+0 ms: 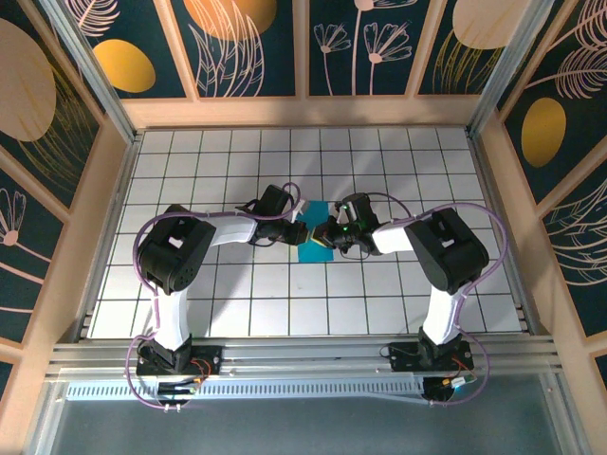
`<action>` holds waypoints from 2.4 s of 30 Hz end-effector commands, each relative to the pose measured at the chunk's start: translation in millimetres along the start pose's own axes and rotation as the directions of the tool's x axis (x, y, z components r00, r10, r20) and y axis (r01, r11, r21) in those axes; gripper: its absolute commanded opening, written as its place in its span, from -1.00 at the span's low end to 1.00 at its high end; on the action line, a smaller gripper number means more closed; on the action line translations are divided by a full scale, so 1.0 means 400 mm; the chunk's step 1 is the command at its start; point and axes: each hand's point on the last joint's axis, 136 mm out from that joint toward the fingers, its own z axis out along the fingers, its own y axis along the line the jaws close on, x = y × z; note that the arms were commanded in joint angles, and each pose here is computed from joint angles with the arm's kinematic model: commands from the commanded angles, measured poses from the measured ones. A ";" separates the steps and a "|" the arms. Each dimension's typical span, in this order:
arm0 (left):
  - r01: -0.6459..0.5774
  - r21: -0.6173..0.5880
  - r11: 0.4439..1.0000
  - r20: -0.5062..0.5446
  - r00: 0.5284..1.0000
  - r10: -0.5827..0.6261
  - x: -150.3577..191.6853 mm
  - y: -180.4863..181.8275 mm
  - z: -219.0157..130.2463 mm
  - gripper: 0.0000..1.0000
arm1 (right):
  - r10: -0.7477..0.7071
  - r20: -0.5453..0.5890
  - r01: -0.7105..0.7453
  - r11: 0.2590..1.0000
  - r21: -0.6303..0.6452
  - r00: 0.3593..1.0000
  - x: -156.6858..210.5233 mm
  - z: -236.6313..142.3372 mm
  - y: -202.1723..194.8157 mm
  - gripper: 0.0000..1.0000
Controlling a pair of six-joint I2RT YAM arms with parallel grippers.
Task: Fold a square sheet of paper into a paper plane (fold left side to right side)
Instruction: Fold the triangle a second time at the center of the table.
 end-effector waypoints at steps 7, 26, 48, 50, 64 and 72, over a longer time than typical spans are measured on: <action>0.002 -0.015 1.000 -0.034 0.999 -0.002 0.018 0.024 0.018 -1.00 | 0.005 -0.017 -0.003 0.995 0.100 1.000 0.015 0.013 -0.056 -1.00; 0.003 -0.123 0.992 0.113 0.994 0.011 -0.077 0.009 -0.111 -0.29 | 0.016 -0.026 -0.011 0.982 0.188 1.000 0.037 0.008 -0.120 -1.00; 0.276 0.238 0.931 -0.113 0.960 -0.256 0.093 -0.185 -0.140 -0.87 | 0.003 -0.021 0.001 0.984 0.177 1.000 0.030 0.006 -0.106 -1.00; 0.286 0.219 0.933 -0.129 0.956 -0.263 0.101 -0.174 -0.117 -0.89 | 0.002 -0.021 0.001 0.984 0.177 1.000 0.029 0.006 -0.105 -1.00; 0.272 0.121 0.955 -0.130 0.958 -0.257 0.088 -0.118 -0.052 -0.92 | -0.013 -0.039 0.020 0.983 0.183 0.999 0.045 0.012 -0.100 -1.00; 0.270 0.074 0.960 -0.141 0.956 -0.258 0.110 -0.091 -0.039 -0.91 | -0.014 -0.041 0.021 0.983 0.183 0.999 0.046 0.013 -0.101 -1.00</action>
